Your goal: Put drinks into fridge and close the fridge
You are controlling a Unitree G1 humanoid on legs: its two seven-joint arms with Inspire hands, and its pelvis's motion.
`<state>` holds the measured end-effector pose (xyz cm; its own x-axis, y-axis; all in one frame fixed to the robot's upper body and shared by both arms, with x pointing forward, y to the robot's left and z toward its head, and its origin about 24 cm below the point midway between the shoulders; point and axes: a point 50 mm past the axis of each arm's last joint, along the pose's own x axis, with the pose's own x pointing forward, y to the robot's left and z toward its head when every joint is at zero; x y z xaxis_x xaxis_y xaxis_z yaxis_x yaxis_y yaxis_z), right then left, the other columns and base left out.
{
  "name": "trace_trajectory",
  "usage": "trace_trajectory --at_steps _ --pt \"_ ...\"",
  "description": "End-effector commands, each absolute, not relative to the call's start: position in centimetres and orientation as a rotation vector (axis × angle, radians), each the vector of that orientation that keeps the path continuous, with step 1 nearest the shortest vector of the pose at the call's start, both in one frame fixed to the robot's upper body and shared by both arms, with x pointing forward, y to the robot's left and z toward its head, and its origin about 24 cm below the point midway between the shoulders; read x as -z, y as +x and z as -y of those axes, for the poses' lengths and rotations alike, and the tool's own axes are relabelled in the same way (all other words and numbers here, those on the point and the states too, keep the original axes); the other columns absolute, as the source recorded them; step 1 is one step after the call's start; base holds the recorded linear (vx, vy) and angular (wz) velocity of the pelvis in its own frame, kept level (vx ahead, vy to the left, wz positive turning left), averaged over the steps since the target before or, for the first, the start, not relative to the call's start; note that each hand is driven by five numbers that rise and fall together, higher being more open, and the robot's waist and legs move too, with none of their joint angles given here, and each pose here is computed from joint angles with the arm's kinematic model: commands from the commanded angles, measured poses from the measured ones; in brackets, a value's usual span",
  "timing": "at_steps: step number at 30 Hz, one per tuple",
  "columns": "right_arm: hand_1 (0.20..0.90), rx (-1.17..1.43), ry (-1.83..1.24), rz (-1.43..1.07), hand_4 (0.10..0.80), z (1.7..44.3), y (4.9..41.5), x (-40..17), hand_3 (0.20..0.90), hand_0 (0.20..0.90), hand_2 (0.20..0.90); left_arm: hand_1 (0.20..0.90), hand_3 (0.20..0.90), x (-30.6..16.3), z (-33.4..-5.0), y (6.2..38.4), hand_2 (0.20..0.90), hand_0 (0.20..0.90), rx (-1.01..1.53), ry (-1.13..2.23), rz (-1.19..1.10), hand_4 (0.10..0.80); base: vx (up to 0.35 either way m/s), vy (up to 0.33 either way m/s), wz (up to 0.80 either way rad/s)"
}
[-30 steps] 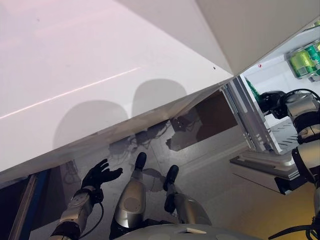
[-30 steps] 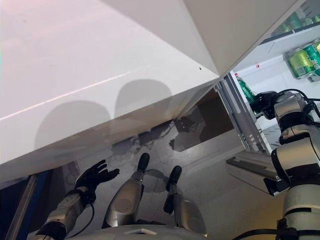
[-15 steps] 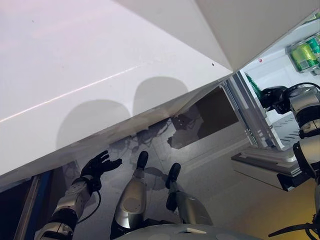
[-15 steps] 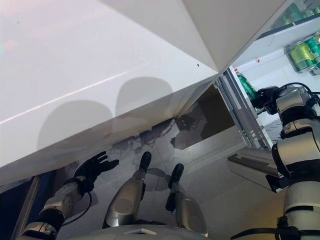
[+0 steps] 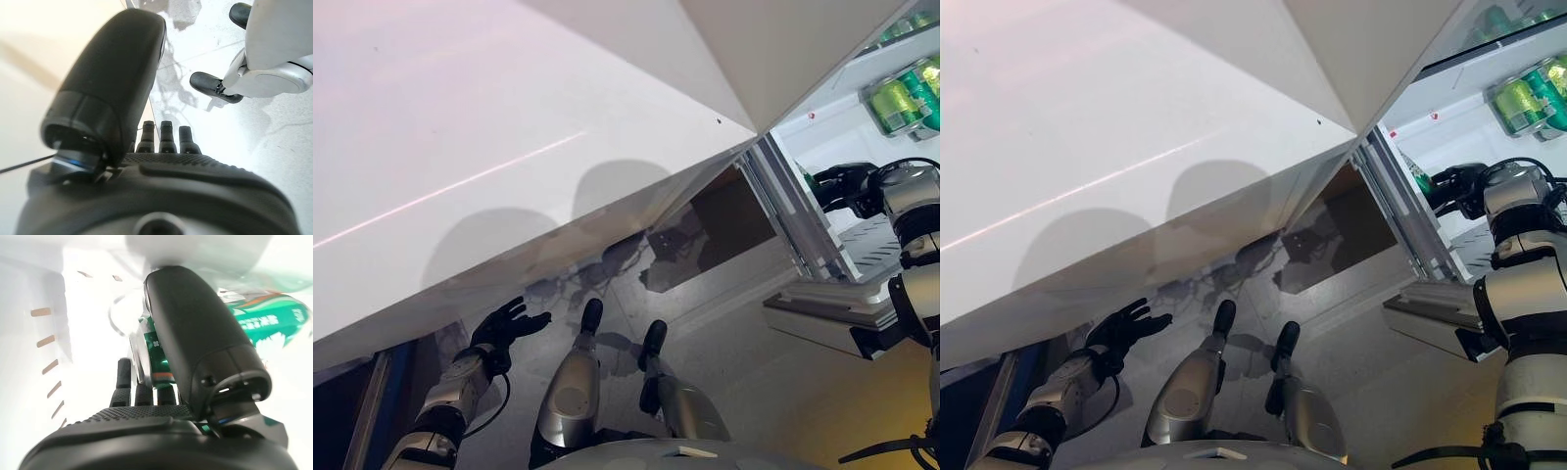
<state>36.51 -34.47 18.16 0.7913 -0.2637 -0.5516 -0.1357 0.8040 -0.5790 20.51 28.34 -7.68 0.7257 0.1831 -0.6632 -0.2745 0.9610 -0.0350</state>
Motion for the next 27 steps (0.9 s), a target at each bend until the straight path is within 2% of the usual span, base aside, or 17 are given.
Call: trace_trajectory --at_steps 1,12,20,27 --pt "0.9 0.184 -0.735 -0.576 0.8 36.5 35.8 -22.3 0.9 0.9 0.9 0.9 0.9 8.4 -29.6 18.4 0.9 0.9 -0.267 -0.08 -0.766 0.8 0.0 0.0 0.0" --pt "0.9 0.213 -0.755 -0.402 0.8 37.5 35.0 -24.3 0.9 0.9 0.9 0.9 0.9 9.6 -29.9 16.4 0.9 0.9 -0.262 -0.037 -0.843 0.8 0.024 -0.006 -0.05" --pt "0.9 0.249 -0.739 -0.002 0.8 35.0 34.1 -29.0 0.9 0.9 0.9 0.9 0.9 11.1 -29.8 14.0 0.9 0.9 -0.26 -0.02 -0.933 0.8 0.047 -0.007 -0.13" --pt "0.9 0.361 -0.683 0.349 0.8 34.0 30.5 -30.5 0.9 0.9 0.9 0.9 0.9 12.5 -28.5 12.4 0.9 0.9 -0.265 -0.068 -0.986 0.8 0.046 0.032 -0.21"
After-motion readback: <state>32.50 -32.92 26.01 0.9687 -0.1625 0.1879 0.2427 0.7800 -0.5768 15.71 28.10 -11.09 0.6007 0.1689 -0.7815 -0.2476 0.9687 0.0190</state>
